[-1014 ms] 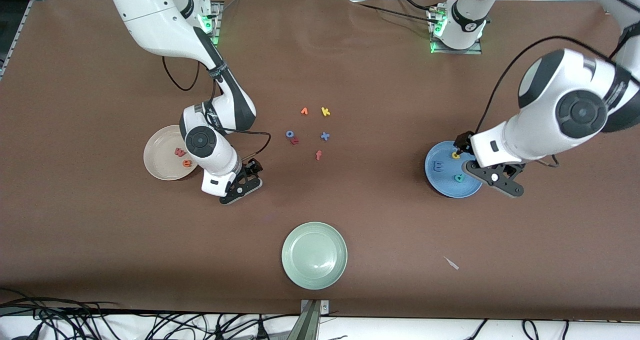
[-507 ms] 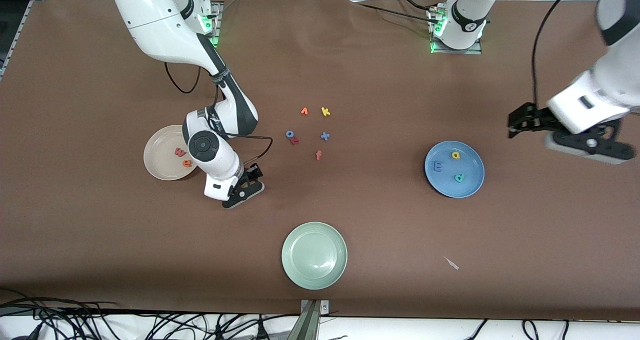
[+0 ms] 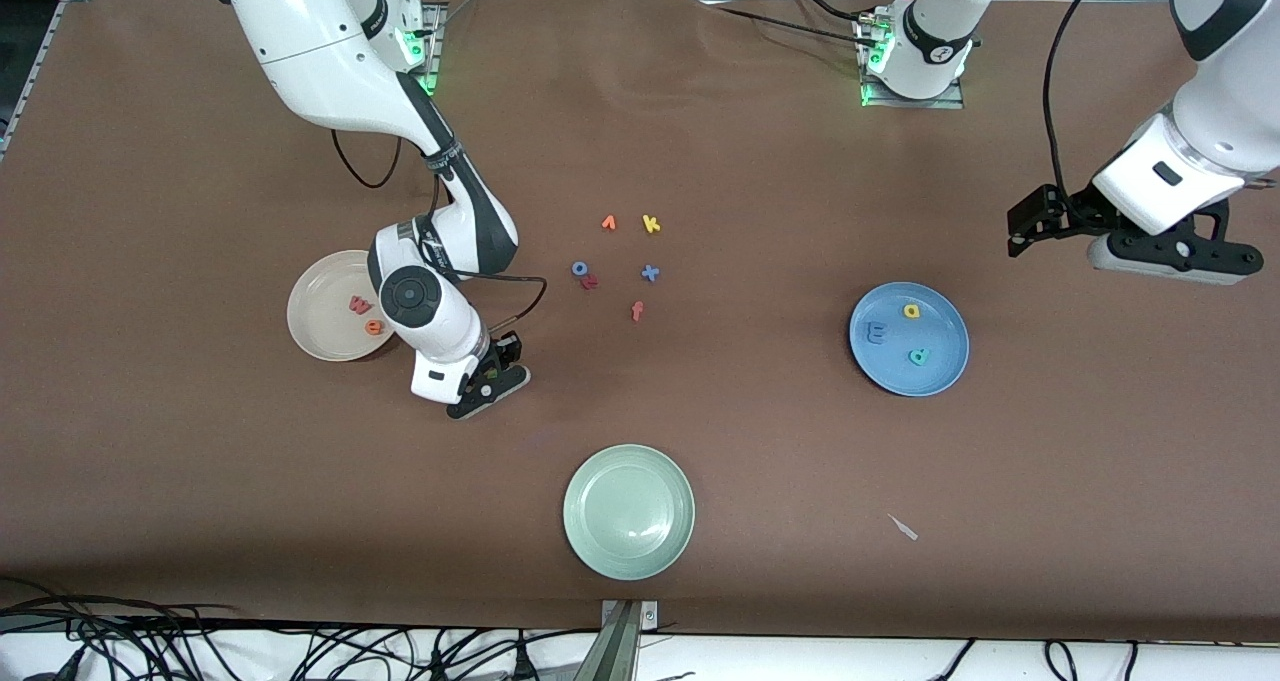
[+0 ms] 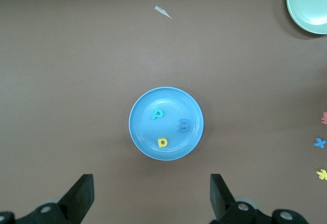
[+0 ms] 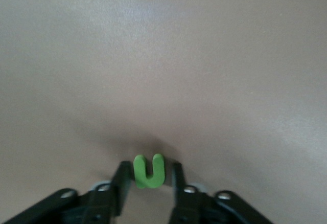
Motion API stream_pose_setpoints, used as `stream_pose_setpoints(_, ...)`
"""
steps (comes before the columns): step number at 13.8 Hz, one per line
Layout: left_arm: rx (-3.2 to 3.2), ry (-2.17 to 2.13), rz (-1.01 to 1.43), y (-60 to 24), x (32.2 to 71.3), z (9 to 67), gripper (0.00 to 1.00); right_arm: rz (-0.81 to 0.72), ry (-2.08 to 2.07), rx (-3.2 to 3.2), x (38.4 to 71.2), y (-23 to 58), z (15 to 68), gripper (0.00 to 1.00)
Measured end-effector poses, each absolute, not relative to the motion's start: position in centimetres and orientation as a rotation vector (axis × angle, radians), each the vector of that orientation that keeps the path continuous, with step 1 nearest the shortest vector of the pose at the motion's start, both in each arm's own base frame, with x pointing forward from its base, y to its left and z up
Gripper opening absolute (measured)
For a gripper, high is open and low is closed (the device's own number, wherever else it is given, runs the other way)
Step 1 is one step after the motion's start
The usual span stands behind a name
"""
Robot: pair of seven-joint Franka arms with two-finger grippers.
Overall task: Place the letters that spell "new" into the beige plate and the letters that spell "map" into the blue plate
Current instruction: 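Carry the green U to the white plate and open the right gripper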
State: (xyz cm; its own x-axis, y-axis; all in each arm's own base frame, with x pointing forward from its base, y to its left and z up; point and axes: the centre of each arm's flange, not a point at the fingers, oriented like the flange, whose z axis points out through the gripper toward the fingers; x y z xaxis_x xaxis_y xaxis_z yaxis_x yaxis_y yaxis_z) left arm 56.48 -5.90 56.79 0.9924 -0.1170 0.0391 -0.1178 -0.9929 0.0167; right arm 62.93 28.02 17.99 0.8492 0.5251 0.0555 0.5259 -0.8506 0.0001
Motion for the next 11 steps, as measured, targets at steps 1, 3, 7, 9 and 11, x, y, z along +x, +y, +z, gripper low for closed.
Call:
stream_pose_setpoints(1, 3.117, -0.176, 0.062, -5.6, 56.2, 56.9, 1.0, -0.084, -0.855, -3.006, 62.9, 28.1, 18.0, 0.26)
stream_pose_setpoints(3, 3.118, -0.175, 0.062, -5.5, 56.0, 57.1, 1.0, -0.085, -0.855, -3.006, 62.9, 28.1, 18.0, 0.26)
stream_pose_setpoints(7, 3.12, -0.194, 0.031, -6.2, 55.3, 57.3, 1.0, -0.048, -0.83, -2.999, 63.3, 28.3, 18.7, 0.26)
stream_pose_setpoints(9, 3.121, -0.185, 0.027, -5.8, 55.3, 57.3, 1.0, 0.058, -0.776, -2.998, 63.8, 27.4, 20.0, 0.26)
stream_pose_setpoints(11, 3.123, -0.181, 0.018, -5.7, 55.2, 57.2, 1.0, 0.177, -0.706, -3.012, 64.1, 24.3, 21.4, 0.26)
